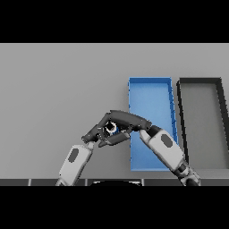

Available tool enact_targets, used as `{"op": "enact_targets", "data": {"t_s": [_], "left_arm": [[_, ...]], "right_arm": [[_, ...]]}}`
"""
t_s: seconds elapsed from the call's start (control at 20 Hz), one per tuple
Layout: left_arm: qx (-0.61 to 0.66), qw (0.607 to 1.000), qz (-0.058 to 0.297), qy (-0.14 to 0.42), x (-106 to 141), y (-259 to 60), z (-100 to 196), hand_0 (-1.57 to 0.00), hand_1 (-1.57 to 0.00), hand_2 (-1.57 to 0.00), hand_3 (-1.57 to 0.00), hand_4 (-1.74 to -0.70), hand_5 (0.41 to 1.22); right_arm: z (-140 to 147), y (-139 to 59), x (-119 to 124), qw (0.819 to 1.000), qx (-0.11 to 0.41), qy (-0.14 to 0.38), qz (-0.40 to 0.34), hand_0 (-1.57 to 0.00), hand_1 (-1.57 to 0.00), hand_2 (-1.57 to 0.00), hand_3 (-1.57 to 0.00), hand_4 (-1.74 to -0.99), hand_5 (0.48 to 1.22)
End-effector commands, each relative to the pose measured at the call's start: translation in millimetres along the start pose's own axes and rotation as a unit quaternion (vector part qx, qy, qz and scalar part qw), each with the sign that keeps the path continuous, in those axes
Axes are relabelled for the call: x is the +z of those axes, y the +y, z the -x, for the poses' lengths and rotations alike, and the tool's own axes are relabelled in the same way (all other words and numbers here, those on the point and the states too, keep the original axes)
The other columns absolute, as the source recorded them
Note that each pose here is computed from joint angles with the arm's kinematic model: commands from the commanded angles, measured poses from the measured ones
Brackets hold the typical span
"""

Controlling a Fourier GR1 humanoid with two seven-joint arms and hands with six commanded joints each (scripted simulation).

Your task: Pick up the blue pipe and place it into the blue bin.

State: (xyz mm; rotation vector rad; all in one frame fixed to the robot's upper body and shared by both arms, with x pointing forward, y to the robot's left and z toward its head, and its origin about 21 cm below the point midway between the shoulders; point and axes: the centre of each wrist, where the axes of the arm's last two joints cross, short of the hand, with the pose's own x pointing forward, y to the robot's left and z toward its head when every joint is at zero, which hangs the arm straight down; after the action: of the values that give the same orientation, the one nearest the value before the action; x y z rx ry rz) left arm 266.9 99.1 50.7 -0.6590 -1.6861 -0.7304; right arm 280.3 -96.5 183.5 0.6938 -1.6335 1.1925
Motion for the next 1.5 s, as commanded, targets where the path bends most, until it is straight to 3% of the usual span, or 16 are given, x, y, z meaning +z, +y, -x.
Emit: {"op": "enact_targets", "data": {"t_s": [0.0, 0.2, 0.45, 0.5, 0.55, 0.7, 0.85, 1.05, 1.25, 1.45], "left_arm": [[0.003, 1.0, 0.001, -0.003, -2.7, -1.1, -1.3, -1.57, -1.57, -1.57, -1.46, -1.71, 1.221], [-0.004, 1.0, -0.005, -0.001, -0.4, 1.4, -3.1, -1.57, -1.57, -1.57, -1.43, -1.73, 1.221], [-0.038, 0.999, -0.019, -0.015, 4.6, 3.0, -1.8, -1.57, -1.57, -1.57, -1.45, -1.72, 1.221], [-0.047, 0.998, -0.026, -0.019, 2.0, 4.2, -1.3, -1.46, -1.34, -1.29, -1.17, -1.6, 1.221], [-0.047, 0.999, -0.016, -0.019, 5.4, 6.3, 0.3, -1.17, -1.07, -1.03, -0.93, -1.47, 1.221], [-0.066, 0.998, 0.023, -0.006, 8.1, 10.4, -2.6, -0.6, -0.55, -0.53, -0.48, -1.21, 1.221], [-0.079, 0.996, 0.013, 0.039, 7.4, 9.9, -1.8, -0.31, -0.28, -0.27, -0.24, -1.05, 0.938], [-0.065, 0.996, 0.004, 0.068, 11.0, 9.9, -1.8, -0.12, -0.11, -0.11, -0.1, -0.97, 0.647], [-0.074, 0.994, -0.001, 0.081, 12.3, 12.2, 2.1, -0.05, -0.05, -0.04, -0.04, -0.95, 0.513], [-0.075, 0.993, -0.004, 0.089, 12.4, 11.4, 4.8, -0.02, -0.02, -0.02, -0.02, -0.92, 0.474]], "right_arm": [[3.0, 1.0, -2.2, 1.0, 0.007, -0.003, 0.002, -1.43, -1.43, -1.43, -1.3, -1.665, 0.987], [1.6, 2.0, 1.4, 1.0, 0.013, -0.015, 0.003, -1.51, -1.51, -1.51, -1.46, -1.71, 1.125], [1.7, 6.3, -1.4, 1.0, 0.002, -0.018, 0.023, -1.55, -1.55, -1.55, -1.54, -1.731, 1.19], [-1.4, 5.8, -5.4, 1.0, 0.007, -0.012, 0.028, -1.56, -1.56, -1.56, -1.54, -1.733, 1.196], [-1.3, 7.4, -2.4, 1.0, 0.009, -0.009, 0.025, -1.56, -1.56, -1.56, -1.55, -1.734, 1.201], [-6.0, 10.2, -0.8, 1.0, 0.001, -0.001, 0.03, -1.56, -1.56, -1.56, -1.56, -1.738, 1.211], [-7.3, 9.5, 1.1, 0.999, 0.006, 0.002, 0.037, -1.57, -1.57, -1.57, -1.56, -1.739, 1.216], [-5.5, 13.4, 0.9, 0.999, 0.013, -0.01, 0.036, -1.57, -1.57, -1.57, -1.57, -1.74, 1.219], [-3.8, 13.2, 0.2, 0.999, -0.009, -0.028, 0.043, -1.57, -1.57, -1.57, -1.57, -1.741, 1.22], [-20.6, -1.3, -5.0, 0.996, -0.073, -0.034, 0.05, -1.57, -1.57, -1.57, -1.57, -1.741, 1.221]]}}
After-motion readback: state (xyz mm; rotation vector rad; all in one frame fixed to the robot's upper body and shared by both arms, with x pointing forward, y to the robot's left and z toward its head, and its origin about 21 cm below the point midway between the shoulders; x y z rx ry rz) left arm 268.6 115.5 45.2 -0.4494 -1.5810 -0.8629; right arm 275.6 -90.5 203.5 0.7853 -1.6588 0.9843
